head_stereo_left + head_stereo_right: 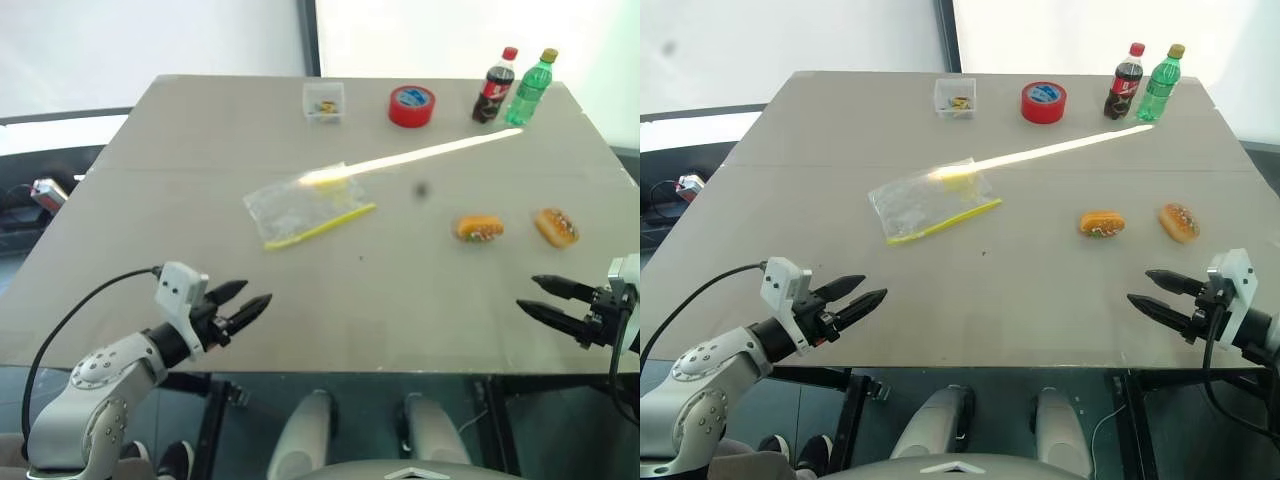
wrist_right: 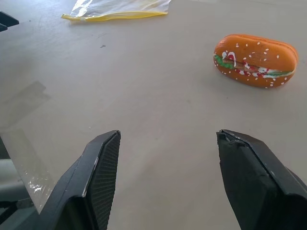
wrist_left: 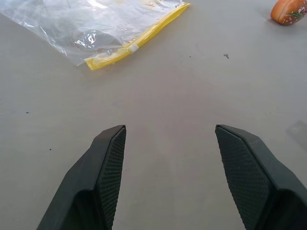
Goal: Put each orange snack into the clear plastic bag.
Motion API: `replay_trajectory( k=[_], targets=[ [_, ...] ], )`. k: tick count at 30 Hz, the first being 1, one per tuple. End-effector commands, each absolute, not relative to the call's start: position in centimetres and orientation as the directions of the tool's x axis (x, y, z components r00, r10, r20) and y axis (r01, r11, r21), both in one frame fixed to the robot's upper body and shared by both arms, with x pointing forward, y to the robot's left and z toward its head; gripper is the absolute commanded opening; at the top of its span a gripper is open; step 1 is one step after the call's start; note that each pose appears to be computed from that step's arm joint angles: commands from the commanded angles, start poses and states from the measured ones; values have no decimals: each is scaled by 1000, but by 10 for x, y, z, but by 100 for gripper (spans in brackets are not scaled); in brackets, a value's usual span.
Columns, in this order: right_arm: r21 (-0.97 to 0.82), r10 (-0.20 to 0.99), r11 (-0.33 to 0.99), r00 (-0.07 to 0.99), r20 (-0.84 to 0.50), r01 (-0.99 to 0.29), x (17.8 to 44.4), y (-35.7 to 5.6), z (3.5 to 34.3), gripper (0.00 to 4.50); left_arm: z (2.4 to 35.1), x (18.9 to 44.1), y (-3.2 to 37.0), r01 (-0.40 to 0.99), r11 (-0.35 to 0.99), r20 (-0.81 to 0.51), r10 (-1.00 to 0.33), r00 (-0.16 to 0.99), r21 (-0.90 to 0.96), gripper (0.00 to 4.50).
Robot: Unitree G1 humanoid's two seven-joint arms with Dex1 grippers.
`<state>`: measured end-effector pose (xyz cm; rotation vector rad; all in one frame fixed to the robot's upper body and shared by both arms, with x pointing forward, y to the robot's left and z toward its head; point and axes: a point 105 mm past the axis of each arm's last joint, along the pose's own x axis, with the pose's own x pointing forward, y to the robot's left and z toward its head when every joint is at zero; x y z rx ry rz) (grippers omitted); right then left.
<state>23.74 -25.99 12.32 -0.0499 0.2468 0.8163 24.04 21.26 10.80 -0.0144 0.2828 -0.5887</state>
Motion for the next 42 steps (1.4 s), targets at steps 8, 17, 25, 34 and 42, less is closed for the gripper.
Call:
replay_trajectory(
  k=[8,17,25,34,42],
  targets=[
    [-18,734,658,646,-209,-753,243,-254,142,326,121,244,215,541,841,-209,-532,820,-21,314],
    [-19,738,653,642,-208,-757,246,-251,142,326,121,246,216,530,848,-205,-525,826,-35,314],
    [-45,756,627,622,-204,-777,253,-238,149,326,126,260,228,441,886,-172,-462,870,-145,314],
    [-167,868,462,483,-119,-871,269,-171,196,326,110,330,214,281,829,-195,-415,889,-483,314],
    [-256,928,340,367,-65,-905,265,-128,232,326,93,358,193,159,718,-284,-455,844,-678,314]
  ],
)
